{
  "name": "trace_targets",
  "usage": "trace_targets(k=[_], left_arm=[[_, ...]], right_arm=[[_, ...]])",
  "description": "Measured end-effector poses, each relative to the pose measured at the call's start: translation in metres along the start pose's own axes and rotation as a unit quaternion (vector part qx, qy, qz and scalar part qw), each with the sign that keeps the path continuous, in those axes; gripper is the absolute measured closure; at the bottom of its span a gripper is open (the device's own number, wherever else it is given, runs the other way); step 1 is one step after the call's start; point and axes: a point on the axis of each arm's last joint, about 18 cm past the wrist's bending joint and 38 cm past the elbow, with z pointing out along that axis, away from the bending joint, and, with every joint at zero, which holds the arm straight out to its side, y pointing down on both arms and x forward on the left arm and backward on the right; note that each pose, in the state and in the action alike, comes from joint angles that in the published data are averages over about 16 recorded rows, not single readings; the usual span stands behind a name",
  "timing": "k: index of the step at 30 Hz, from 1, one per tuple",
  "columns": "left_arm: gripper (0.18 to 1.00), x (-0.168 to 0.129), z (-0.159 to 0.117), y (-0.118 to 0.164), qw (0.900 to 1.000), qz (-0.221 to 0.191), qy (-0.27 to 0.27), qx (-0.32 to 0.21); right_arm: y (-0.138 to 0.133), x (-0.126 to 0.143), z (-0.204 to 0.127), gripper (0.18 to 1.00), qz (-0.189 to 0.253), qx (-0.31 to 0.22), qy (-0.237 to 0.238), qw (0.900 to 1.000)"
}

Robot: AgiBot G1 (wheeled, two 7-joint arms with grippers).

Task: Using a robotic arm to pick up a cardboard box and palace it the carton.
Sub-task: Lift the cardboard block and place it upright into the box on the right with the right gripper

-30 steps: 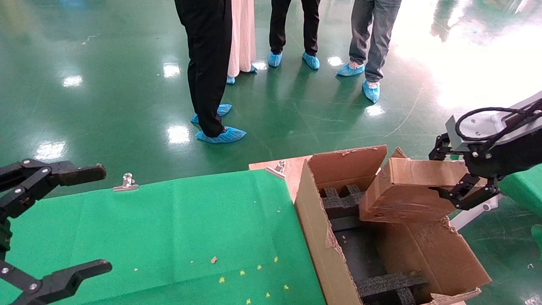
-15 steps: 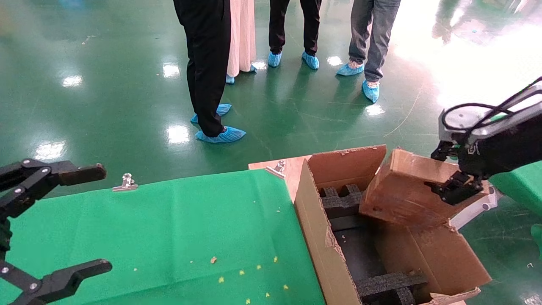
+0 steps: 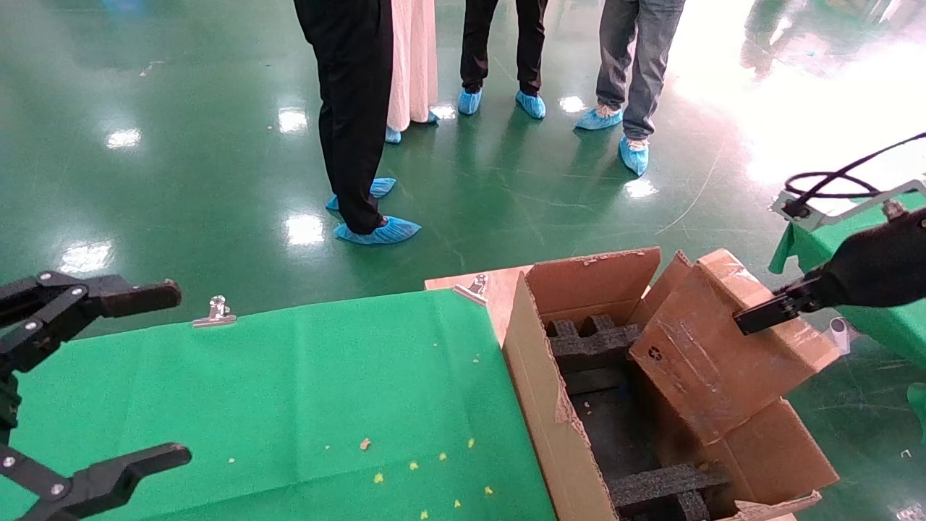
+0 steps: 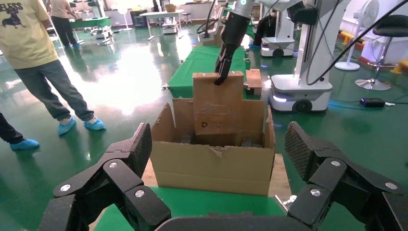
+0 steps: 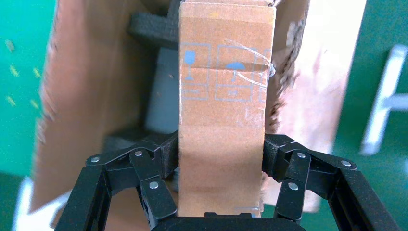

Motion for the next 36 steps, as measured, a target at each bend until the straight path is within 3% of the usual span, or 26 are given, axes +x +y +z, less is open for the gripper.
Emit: trace_targets(k=[4, 8, 18, 36], left_arm=[[0.184, 0.0, 0.0, 0.0, 1.0, 0.0, 0.0, 0.0], [0.184, 0.0, 0.0, 0.0, 1.0, 0.0, 0.0, 0.0], [0.184, 0.0, 0.0, 0.0, 1.0, 0.0, 0.0, 0.0], [0.184, 0.0, 0.0, 0.0, 1.0, 0.0, 0.0, 0.0]], right_arm=[[0.007, 0.002, 0.003, 0.863, 0.05, 0.006, -0.004, 0.999], [0.01, 0.003, 0.004, 0.864, 0.071, 0.009, -0.007, 0.997], [0.01, 0.004, 0.008, 0.867, 0.082, 0.007, -0.002, 0.997], [0.016, 0.014, 0.034, 0.871, 0.101, -0.026, 0.048, 0.993]])
